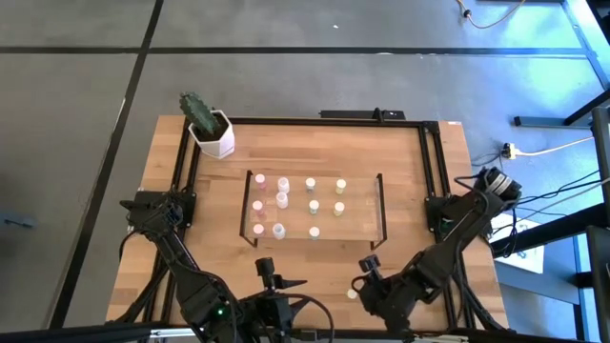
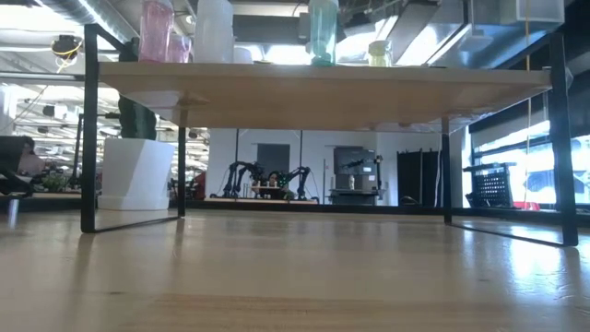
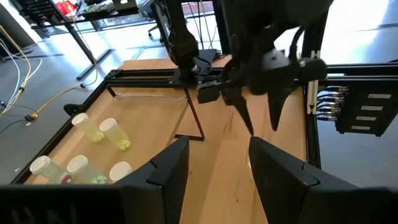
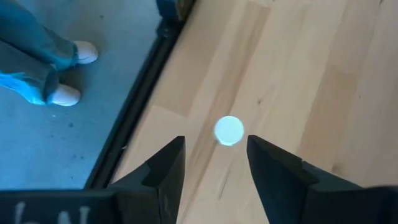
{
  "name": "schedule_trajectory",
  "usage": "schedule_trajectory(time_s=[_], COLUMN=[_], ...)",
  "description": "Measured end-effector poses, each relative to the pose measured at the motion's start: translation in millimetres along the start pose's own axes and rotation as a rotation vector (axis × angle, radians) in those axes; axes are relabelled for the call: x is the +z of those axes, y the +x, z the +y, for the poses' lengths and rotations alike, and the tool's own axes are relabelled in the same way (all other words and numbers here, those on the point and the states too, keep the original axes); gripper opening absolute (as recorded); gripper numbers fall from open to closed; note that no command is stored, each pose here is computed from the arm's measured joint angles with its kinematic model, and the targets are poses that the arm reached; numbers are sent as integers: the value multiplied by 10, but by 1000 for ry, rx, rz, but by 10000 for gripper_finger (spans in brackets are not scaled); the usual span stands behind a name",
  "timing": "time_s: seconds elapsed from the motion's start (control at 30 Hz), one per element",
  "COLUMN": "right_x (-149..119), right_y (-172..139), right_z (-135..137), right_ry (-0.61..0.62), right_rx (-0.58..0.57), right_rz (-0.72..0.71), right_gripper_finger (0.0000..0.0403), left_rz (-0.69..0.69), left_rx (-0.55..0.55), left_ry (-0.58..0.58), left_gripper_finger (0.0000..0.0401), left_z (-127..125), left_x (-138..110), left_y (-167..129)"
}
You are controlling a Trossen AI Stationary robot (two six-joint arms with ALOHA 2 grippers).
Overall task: Pick and place medicine bottles onto shelf by color
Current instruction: Put the yellow pill bottle on the shelf aligned with the other yellow pill bottles
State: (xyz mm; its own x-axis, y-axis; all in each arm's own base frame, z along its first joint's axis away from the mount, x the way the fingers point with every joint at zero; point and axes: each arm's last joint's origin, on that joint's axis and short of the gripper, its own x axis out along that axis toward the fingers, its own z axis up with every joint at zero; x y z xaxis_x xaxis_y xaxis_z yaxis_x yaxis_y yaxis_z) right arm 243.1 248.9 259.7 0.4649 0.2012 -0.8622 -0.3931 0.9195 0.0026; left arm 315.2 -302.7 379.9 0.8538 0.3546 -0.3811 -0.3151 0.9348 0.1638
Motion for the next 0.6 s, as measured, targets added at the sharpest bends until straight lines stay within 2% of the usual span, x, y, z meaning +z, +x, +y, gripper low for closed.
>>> schedule_trajectory(time_s=[0.27, 0.43, 0.6], right_x=[43, 49, 44], right_y=[47, 53, 117], right_z=[-129, -151, -139], right_ry=[57, 21, -56], right_rx=[12, 37, 35], right_rz=[18, 28, 43], right_gripper_finger=[175, 178, 207], left_rz=[0, 0, 2], left_rx=[0, 0, 2], left_ry=[0, 0, 5], left_gripper_finger=[160, 161, 160], left_z=[0, 0, 2], left_x=[0, 0, -3], left_y=[0, 0, 0])
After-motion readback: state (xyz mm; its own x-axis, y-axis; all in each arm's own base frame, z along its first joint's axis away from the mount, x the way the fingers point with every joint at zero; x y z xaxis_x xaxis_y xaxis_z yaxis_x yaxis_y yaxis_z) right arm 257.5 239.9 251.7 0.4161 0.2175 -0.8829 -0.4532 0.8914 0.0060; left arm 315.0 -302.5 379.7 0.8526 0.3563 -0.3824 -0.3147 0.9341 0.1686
